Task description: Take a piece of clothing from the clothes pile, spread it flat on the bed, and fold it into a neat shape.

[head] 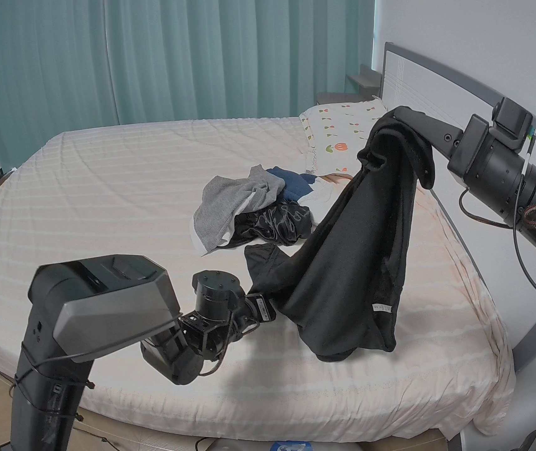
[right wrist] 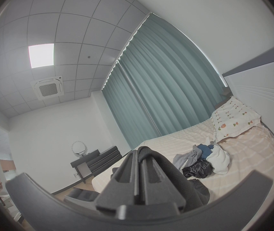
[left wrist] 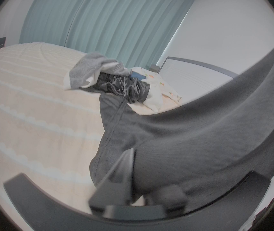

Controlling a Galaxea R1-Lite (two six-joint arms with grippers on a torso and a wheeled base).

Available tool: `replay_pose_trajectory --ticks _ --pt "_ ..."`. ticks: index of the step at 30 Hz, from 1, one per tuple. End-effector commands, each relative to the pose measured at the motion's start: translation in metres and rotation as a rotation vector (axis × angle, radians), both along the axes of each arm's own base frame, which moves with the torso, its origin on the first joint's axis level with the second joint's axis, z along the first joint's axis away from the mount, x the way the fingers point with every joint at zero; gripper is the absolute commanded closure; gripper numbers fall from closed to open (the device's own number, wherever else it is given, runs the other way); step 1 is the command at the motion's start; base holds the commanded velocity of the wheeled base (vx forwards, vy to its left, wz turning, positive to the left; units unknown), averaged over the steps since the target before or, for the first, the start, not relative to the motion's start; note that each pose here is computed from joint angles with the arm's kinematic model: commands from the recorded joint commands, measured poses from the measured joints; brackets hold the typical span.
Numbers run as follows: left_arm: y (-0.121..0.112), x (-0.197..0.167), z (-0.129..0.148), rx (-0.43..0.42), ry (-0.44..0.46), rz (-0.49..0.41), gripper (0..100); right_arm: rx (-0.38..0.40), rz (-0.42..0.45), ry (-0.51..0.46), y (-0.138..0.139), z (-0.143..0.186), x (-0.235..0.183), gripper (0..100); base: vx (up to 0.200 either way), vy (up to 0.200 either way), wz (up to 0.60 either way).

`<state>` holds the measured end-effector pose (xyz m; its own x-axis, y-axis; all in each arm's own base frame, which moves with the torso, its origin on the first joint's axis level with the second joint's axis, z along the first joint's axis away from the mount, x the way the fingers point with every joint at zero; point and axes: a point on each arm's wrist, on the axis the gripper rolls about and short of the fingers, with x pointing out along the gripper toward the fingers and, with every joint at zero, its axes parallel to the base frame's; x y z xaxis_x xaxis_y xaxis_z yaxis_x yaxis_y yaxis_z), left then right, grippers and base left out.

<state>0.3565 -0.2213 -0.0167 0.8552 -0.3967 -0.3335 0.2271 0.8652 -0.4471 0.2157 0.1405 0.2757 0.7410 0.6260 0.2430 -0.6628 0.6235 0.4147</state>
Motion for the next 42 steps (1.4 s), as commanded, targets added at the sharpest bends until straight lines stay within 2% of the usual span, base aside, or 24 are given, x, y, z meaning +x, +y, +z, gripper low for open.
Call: replay_pose_trajectory --ticks 1,4,11,12,14,17,19,22,23,27,33,42 --pt "0.032 0.002 0.042 -0.031 -0.06 0.066 100 -0.029 -0.018 0.06 -0.001 -0.018 0.011 100 0.0 0.0 0.0" --pt "0.045 -0.006 0.059 -0.037 -0.069 0.079 100 -0.042 -0.033 0.088 -0.001 -0.027 0.019 100 0.0 0.0 0.0" --pt "0.069 -0.025 0.125 -0.082 -0.141 0.108 100 -0.083 -0.099 0.17 -0.001 -0.056 0.051 100 0.0 0.0 0.0" --pt "0.077 -0.03 0.145 -0.106 -0.169 0.109 100 -0.07 -0.128 0.146 -0.006 -0.053 0.059 100 0.0 0.0 0.0" --pt "0.084 -0.04 0.166 -0.121 -0.18 0.089 100 -0.019 -0.18 0.074 -0.018 -0.038 0.067 100 0.0 0.0 0.0" --pt "0.088 -0.049 0.183 -0.124 -0.194 0.096 100 0.007 -0.241 0.028 -0.034 -0.031 0.077 100 0.0 0.0 0.0" --pt "0.089 -0.05 0.183 -0.123 -0.202 0.109 100 0.014 -0.24 0.055 -0.037 -0.038 0.077 100 0.0 0.0 0.0" --pt "0.09 -0.055 0.176 -0.122 -0.174 0.104 100 0.018 -0.216 0.16 -0.034 -0.062 0.073 100 0.0 0.0 0.0" --pt "0.088 -0.057 0.169 -0.137 -0.141 0.099 100 0.018 -0.189 0.22 -0.03 -0.08 0.066 100 0.0 0.0 0.0" --pt "0.071 -0.06 0.156 -0.213 -0.075 0.07 100 0.022 -0.156 0.298 -0.018 -0.116 0.068 100 0.0 0.0 0.0" --pt "0.07 -0.068 0.137 -0.196 -0.019 0.059 100 0.008 -0.131 0.317 -0.002 -0.156 0.074 100 0.0 0.0 0.0" --pt "0.071 -0.07 0.125 -0.193 -0.039 0.067 100 0.01 -0.156 0.321 -0.008 -0.158 0.073 100 0.0 0.0 0.0"
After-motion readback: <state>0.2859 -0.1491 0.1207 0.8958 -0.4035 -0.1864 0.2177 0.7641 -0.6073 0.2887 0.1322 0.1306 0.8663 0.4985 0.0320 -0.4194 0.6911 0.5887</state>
